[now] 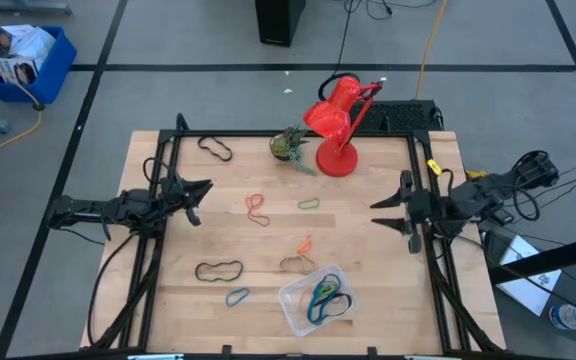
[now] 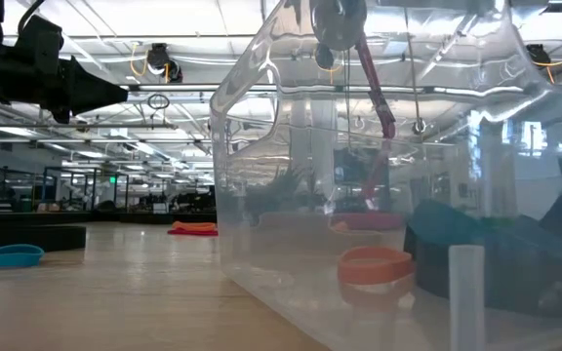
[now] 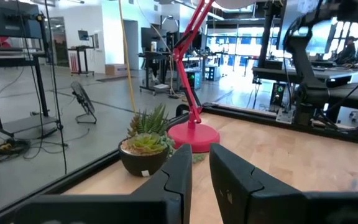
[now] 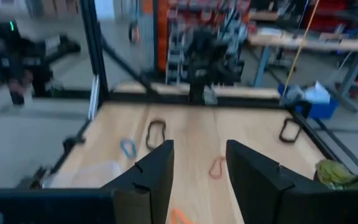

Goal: Pick and place rubber bands into bin
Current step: Put the blue rubber band into the transparent container

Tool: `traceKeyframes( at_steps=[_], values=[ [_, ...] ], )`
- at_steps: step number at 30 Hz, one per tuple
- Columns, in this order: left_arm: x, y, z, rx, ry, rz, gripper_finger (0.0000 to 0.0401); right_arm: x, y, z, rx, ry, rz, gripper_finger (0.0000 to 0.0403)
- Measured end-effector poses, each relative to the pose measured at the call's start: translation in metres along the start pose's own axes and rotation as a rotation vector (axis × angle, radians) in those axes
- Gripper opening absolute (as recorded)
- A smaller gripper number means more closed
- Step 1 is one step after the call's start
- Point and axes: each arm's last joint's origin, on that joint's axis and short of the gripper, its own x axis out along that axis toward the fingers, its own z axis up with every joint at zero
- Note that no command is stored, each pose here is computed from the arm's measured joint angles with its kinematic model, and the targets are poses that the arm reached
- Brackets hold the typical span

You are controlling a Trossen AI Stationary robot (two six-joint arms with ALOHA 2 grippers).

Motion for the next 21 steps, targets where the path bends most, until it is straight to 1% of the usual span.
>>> traceKeyframes(
  at_steps=[6,8,10,12,15,19,21],
  values=[
    [0.000,0.000,0.000,-0.004,0.000,0.000,0.0063,-0.001,-0.008,-0.039,0.057,-0.136,-0.026,0.0144],
    [0.000,0.000,0.000,0.007,0.000,0.000,0.0063,0.001,-0.010,-0.048,0.064,-0.156,-0.037,0.0144],
    [0.000,0.000,0.001,0.043,-0.006,0.012,0.0063,0.002,-0.012,-0.056,0.067,-0.157,-0.051,0.0144],
    [0.000,0.001,0.002,0.068,-0.021,0.022,0.0063,0.003,-0.013,-0.059,0.076,-0.172,-0.062,0.0144],
    [0.000,0.001,0.003,0.070,-0.032,0.022,0.0063,0.004,-0.015,-0.059,0.084,-0.194,-0.081,0.0144],
    [0.000,0.001,0.003,0.013,-0.028,0.042,0.0063,0.005,-0.018,-0.057,0.088,-0.213,-0.100,0.0144],
    [0.000,0.001,0.002,0.016,-0.016,0.046,0.0063,0.005,-0.019,-0.055,0.087,-0.226,-0.109,0.0144]
  ],
)
